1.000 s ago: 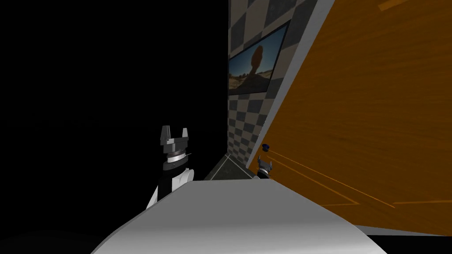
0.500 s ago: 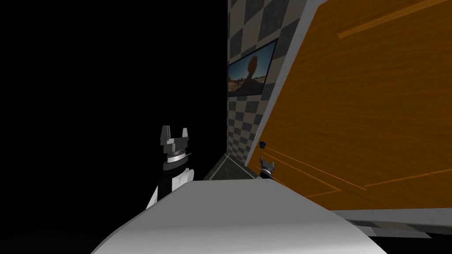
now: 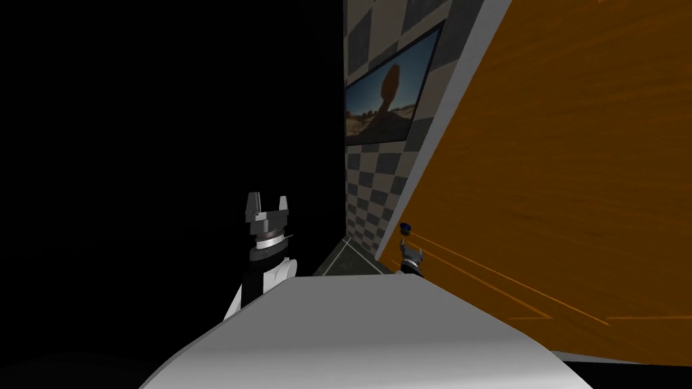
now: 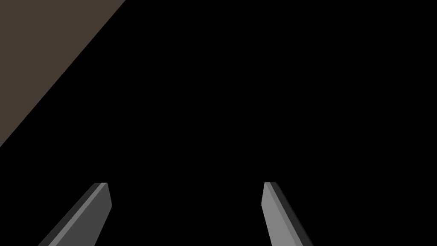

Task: Pull the door open

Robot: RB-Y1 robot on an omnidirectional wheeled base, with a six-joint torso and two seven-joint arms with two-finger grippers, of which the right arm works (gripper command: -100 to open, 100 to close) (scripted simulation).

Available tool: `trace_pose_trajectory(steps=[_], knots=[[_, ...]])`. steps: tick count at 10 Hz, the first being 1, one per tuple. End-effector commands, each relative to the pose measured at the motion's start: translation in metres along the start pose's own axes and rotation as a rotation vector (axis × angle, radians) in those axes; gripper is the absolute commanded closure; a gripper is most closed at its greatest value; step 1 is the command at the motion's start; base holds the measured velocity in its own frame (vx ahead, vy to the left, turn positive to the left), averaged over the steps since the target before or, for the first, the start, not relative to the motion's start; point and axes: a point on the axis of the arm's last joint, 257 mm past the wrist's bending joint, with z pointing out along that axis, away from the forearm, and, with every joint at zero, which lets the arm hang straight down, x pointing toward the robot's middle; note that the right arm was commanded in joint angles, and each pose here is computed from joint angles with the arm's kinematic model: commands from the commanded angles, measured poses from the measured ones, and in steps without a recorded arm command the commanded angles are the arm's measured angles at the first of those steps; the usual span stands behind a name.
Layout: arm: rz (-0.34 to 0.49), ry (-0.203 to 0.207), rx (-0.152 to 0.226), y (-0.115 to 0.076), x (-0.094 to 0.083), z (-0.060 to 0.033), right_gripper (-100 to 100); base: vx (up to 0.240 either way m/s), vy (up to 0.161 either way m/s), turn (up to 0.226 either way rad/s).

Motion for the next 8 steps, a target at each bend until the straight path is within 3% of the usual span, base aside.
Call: trace_pose_trajectory(steps=[1,5,6,7,8], knots=[[0.001,0.0,0.0,0.0024,-0.0003,0.0013,-100,0.189,-0.077,0.012],[0.001,0.0,0.0,0.0061,-0.0005,0.0037,-100,0.182,-0.078,0.01],[-0.003,-0.018,0.001,0.0062,-0.0088,-0.0049,-100,0.041,0.013,-0.02],[-0.003,-0.018,0.001,0.0062,-0.0088,-0.0049,100,-0.027,0.017,0.038],[-0.003,-0.018,0.001,0.0062,-0.0088,-0.0049,100,-0.022,0.014,0.015]])
